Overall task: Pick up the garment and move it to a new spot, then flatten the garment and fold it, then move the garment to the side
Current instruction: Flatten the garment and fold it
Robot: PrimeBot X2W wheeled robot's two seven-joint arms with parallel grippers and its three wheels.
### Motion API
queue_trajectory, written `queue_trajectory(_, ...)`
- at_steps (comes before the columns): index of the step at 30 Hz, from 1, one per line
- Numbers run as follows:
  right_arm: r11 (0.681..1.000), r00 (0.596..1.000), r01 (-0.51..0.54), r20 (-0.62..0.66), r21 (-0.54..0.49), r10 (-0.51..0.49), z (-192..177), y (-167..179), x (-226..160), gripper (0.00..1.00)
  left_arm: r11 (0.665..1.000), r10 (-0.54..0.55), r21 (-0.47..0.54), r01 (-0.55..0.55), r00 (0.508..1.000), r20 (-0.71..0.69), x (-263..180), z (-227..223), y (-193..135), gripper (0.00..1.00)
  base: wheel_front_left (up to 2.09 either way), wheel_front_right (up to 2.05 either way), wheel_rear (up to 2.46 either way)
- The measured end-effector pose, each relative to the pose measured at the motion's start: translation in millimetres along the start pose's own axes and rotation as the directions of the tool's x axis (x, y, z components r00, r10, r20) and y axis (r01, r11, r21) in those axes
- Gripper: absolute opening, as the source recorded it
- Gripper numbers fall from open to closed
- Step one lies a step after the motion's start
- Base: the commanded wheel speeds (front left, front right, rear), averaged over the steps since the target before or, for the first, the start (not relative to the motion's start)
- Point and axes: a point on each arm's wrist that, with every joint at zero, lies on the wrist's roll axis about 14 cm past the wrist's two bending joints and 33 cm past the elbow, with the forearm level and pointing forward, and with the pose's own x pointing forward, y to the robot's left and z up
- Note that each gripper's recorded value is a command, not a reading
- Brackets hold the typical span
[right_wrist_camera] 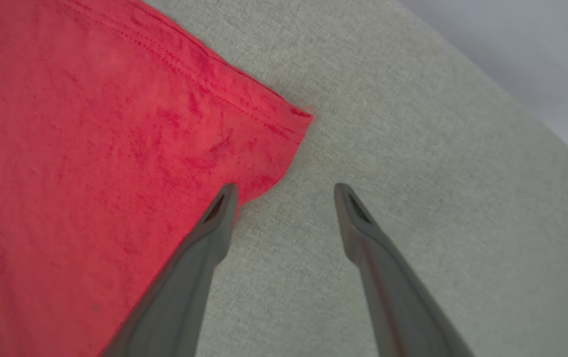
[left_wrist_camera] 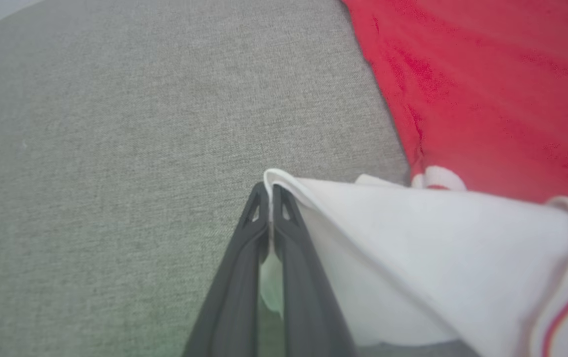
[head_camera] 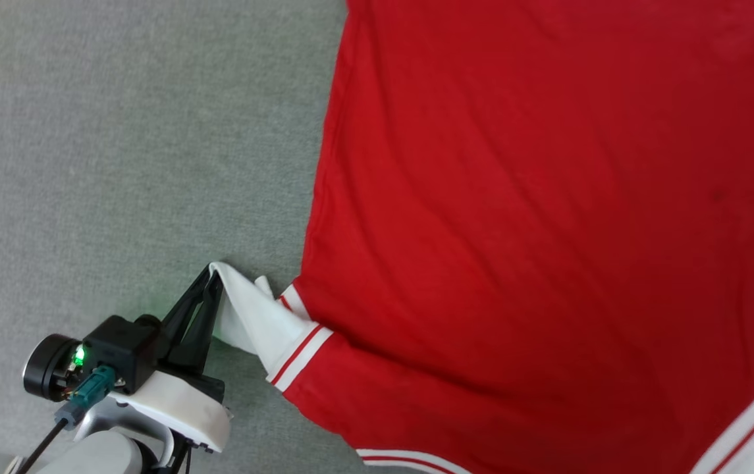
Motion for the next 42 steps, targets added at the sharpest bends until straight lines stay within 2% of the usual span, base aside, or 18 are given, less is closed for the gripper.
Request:
queue_trajectory(6, 0.998, 0.994, -0.063, -0.092, 0.004, 0.064, -17, 20, 58, 1.0, 1.0, 0.03, 0.008, -0.03, 0.999, -0.019, 3, -7, 5, 0.0, 0.0, 0.0, 0.0)
queue_trajectory(11, 0.995, 0.992, -0.1, -0.08, 0.017, 0.101, -21, 26, 77, 1.0, 0.999, 0.037, 0.009, -0.037, 0.999, -0.038, 5, -14, 6, 0.0, 0.0, 0.0, 0.0)
queue_trajectory(12, 0.995, 0.992, -0.101, -0.076, 0.02, 0.102, -22, 26, 77, 0.14, 0.999, 0.035, 0.007, -0.034, 0.999, -0.035, 6, -14, 5, 0.0, 0.0, 0.0, 0.0)
queue_trajectory(13, 0.995, 0.993, -0.1, -0.068, 0.018, 0.101, -22, 25, 76, 0.0, 0.999, 0.035, 0.008, -0.035, 0.999, -0.031, 6, -12, 6, 0.0, 0.0, 0.0, 0.0)
queue_trajectory(20, 0.995, 0.995, -0.094, 0.026, -0.012, 0.094, -12, 31, 52, 0.0, 0.999, 0.045, 0.013, -0.045, 0.999, 0.018, 1, 2, 9, 0.0, 0.0, 0.0, 0.0)
queue_trajectory(27, 0.993, 0.983, -0.06, 0.165, -0.102, 0.076, -2, 34, -15, 0.0, 0.999, 0.049, 0.005, -0.05, 0.996, 0.073, -22, 19, 8, 0.0, 0.0, 0.0, 0.0)
queue_trajectory(34, 0.988, 0.975, -0.028, 0.212, -0.153, 0.06, -48, 30, -78, 0.0, 0.999, 0.038, 0.009, -0.039, 0.993, 0.112, -43, 32, 2, 0.0, 0.0, 0.0, 0.0)
queue_trajectory(38, 0.992, 0.977, -0.018, 0.211, -0.127, 0.044, -90, 24, -104, 0.0, 1.0, 0.014, 0.001, -0.014, 0.991, 0.136, -50, 40, -7, 0.0, 0.0, 0.0, 0.0)
queue_trajectory(42, 0.998, 0.989, -0.023, 0.147, -0.065, 0.032, -147, 20, -117, 0.0, 1.0, 0.001, 0.007, -0.002, 0.989, 0.149, -59, 44, -11, 0.0, 0.0, 0.0, 0.0)
